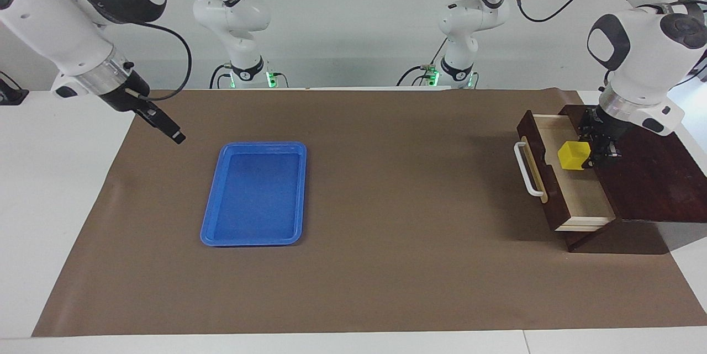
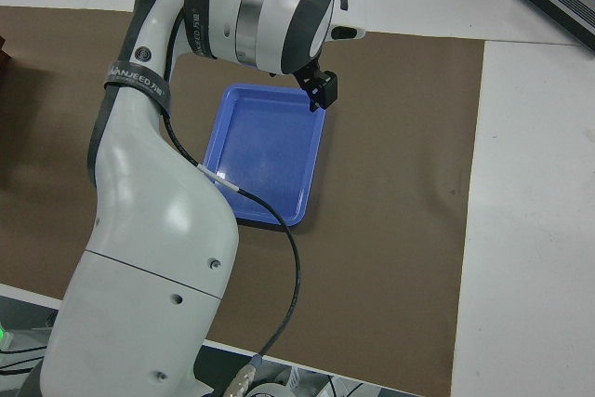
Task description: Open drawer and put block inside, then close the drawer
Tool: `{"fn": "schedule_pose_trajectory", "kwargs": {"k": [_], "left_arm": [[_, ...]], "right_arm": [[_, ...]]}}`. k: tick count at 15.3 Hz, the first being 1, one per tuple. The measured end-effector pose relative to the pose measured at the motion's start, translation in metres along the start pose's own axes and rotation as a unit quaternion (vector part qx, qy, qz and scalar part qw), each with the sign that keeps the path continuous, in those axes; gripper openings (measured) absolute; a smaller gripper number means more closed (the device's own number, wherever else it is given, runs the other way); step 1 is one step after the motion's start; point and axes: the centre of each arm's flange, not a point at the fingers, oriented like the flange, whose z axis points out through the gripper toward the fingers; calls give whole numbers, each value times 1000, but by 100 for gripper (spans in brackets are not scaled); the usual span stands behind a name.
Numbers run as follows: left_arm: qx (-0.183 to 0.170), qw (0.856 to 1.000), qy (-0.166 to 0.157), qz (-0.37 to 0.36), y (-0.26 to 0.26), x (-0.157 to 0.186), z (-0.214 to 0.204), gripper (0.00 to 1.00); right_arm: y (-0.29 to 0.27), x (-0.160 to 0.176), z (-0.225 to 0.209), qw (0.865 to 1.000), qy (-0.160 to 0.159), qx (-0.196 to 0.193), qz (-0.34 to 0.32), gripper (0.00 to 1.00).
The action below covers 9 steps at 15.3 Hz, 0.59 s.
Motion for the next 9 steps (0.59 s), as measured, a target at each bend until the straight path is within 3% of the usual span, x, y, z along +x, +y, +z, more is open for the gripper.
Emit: {"fn": "schedule_pose_trajectory", "kwargs": {"k": [3,6,9], "left_arm": [[-3,1000,0,0,-2,0,20,56],[-4,1000,-1,-2,-7,1,39,56],[0,1000,-3,-7,-10,-2,53,56]], "right_arm": [[10,-26,-28,994,9,-31,-105,100],[16,-49,-50,977,14,-60,-206,100],[16,-67,-62,964,9,-79,-254,100]]}}
